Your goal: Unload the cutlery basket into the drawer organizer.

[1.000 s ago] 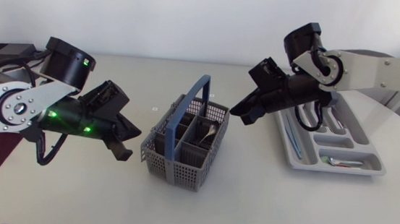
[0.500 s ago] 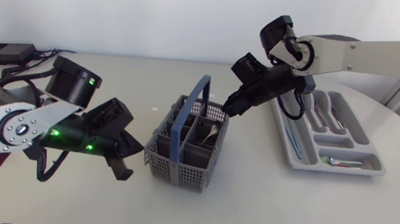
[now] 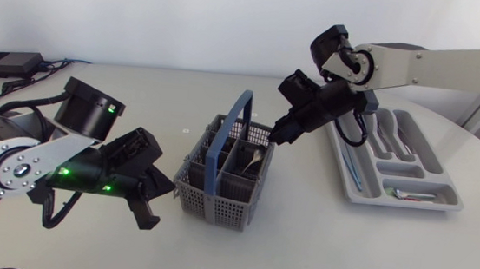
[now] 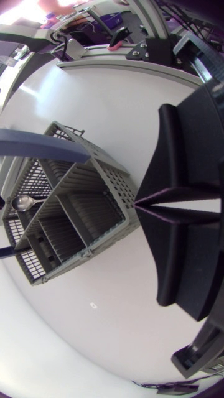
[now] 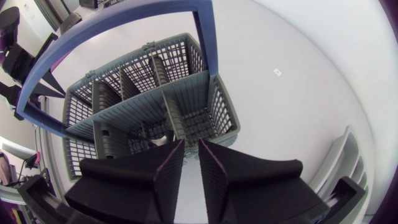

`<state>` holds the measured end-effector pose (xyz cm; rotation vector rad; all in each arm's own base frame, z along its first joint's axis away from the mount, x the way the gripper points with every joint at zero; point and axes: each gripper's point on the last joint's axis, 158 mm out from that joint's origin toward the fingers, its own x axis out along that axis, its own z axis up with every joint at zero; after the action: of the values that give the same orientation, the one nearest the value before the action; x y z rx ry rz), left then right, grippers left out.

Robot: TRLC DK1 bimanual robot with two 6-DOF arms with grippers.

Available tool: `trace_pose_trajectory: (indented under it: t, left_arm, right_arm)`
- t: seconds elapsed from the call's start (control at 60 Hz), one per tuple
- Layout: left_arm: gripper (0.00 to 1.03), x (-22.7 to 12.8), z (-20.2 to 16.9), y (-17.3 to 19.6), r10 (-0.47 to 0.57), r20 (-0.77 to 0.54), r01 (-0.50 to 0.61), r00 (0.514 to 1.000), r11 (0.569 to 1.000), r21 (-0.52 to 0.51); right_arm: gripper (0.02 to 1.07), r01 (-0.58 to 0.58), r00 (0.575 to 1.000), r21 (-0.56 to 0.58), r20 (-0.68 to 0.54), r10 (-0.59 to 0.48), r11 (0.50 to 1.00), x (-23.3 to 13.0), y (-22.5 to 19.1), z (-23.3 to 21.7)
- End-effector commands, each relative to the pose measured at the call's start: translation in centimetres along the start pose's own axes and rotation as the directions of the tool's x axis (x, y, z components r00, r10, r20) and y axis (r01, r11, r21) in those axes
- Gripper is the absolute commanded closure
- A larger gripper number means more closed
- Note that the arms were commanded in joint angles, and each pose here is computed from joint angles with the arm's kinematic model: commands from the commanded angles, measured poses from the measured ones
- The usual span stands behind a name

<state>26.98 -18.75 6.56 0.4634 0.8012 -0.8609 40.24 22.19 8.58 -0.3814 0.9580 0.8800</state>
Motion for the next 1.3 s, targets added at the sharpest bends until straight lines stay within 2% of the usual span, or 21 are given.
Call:
trace_pose_trajectory:
  t: [0.0, 0.267, 0.483, 0.617, 1.033, 1.067, 1.2, 1.283]
  left_arm:
    - [0.94, -0.4, -0.3, -0.2, -0.001, 0.004, 0.001, 1.000, 1.000, -0.006]
    - [0.88, -1.1, -0.3, -0.4, 0.003, 0.017, -0.003, 1.000, 1.000, -0.003]
    - [0.88, -1.4, -0.5, -0.6, 0.003, 0.020, -0.003, 1.000, 1.000, -0.002]
    - [0.88, -1.6, -0.6, -0.7, 0.004, 0.023, -0.004, 1.000, 1.000, -0.003]
    - [0.85, -1.8, -0.3, -1.1, -0.001, 0.030, 0.001, 1.000, 1.000, 0.002]
    - [0.85, -1.9, -0.3, -1.1, -0.001, 0.033, 0.001, 0.999, 1.000, 0.004]
    - [0.84, -1.9, -0.1, -1.1, 0.001, 0.037, -0.001, 0.999, 1.000, 0.005]
    - [0.84, -2.0, -0.1, -1.1, 0.000, 0.039, -0.001, 0.999, 1.000, 0.006]
  right_arm:
    - [0.84, -0.007, 1.000, -0.008, -0.012, 0.007, 1.000, 0.0, 0.6, 0.3]
    - [0.84, -0.023, 0.998, -0.035, -0.051, 0.021, 0.999, 0.9, 2.4, 0.0]
    - [0.83, 0.018, 0.996, -0.036, -0.082, -0.021, 0.999, 1.7, 1.8, -0.3]
    - [0.79, 0.022, 0.996, -0.033, -0.086, -0.024, 0.999, 1.7, 1.8, -0.3]
    - [0.80, 0.024, 0.987, -0.036, -0.160, -0.030, 0.999, 3.5, 2.5, -1.7]
    - [0.81, 0.020, 0.985, -0.033, -0.170, -0.025, 0.999, 3.6, 2.5, -1.9]
    - [1.02, 0.014, 0.982, -0.025, -0.186, -0.019, 1.000, 3.9, 2.6, -2.2]
    - [1.02, 0.012, 0.981, -0.023, -0.193, -0.016, 1.000, 3.8, 2.7, -2.4]
